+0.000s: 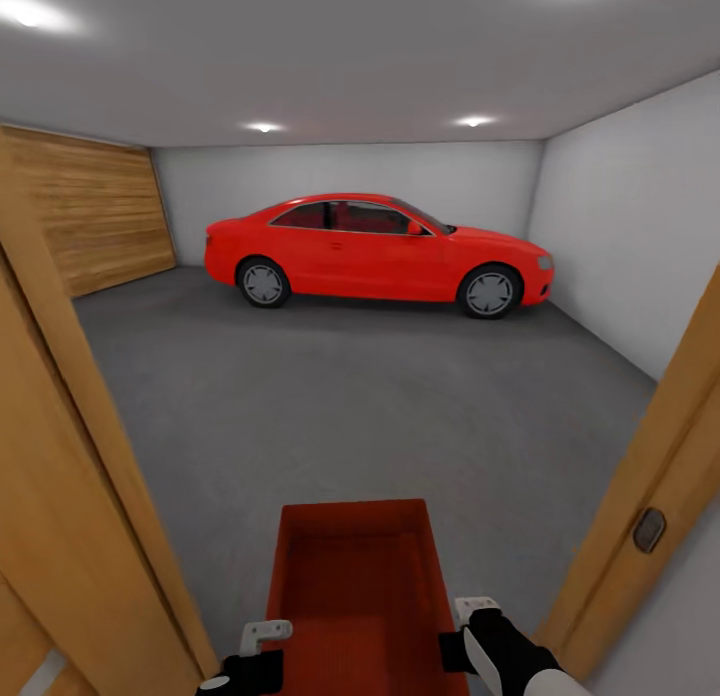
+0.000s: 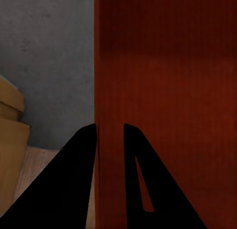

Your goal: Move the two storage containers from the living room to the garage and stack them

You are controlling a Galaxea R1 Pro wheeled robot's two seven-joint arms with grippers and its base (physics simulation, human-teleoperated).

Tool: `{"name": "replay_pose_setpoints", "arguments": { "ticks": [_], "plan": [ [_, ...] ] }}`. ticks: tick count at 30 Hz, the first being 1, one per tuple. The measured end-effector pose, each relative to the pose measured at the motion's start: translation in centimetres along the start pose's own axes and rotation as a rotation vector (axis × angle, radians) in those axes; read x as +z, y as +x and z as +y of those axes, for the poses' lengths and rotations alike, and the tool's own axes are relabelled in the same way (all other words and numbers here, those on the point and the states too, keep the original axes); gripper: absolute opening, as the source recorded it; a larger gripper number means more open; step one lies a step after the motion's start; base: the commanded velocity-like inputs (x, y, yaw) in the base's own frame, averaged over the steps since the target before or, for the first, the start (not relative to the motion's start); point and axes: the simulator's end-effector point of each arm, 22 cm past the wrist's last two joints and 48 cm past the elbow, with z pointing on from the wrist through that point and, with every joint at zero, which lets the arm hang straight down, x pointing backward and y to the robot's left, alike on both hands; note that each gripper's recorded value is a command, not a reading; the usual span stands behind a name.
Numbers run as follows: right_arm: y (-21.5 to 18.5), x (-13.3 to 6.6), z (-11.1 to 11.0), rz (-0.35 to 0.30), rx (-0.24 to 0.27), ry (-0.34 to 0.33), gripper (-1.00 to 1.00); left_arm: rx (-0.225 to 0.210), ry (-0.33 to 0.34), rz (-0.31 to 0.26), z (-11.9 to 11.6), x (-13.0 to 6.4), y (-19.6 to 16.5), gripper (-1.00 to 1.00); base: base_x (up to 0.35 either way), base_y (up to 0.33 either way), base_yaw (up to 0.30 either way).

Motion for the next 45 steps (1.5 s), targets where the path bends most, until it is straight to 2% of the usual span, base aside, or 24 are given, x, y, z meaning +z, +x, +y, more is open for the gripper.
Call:
{"name": "replay_pose_setpoints", "arguments": {
  "ticks": [22, 45],
  "plan": [
    [0.02, 0.02, -0.25, 0.0, 0.0, -0.002, -1.0, 0.0, -0.002, 0.0, -0.26, 0.0, 0.02, -1.0, 0.221, -0.021, -0.032],
    [0.01, 0.0, -0.17, 0.0, -0.001, -0.002, -1.0, 0.0, -0.001, 0.0, -0.19, -0.01, 0.01, -1.0, 0.213, 0.048, -0.001]
  ]
}}
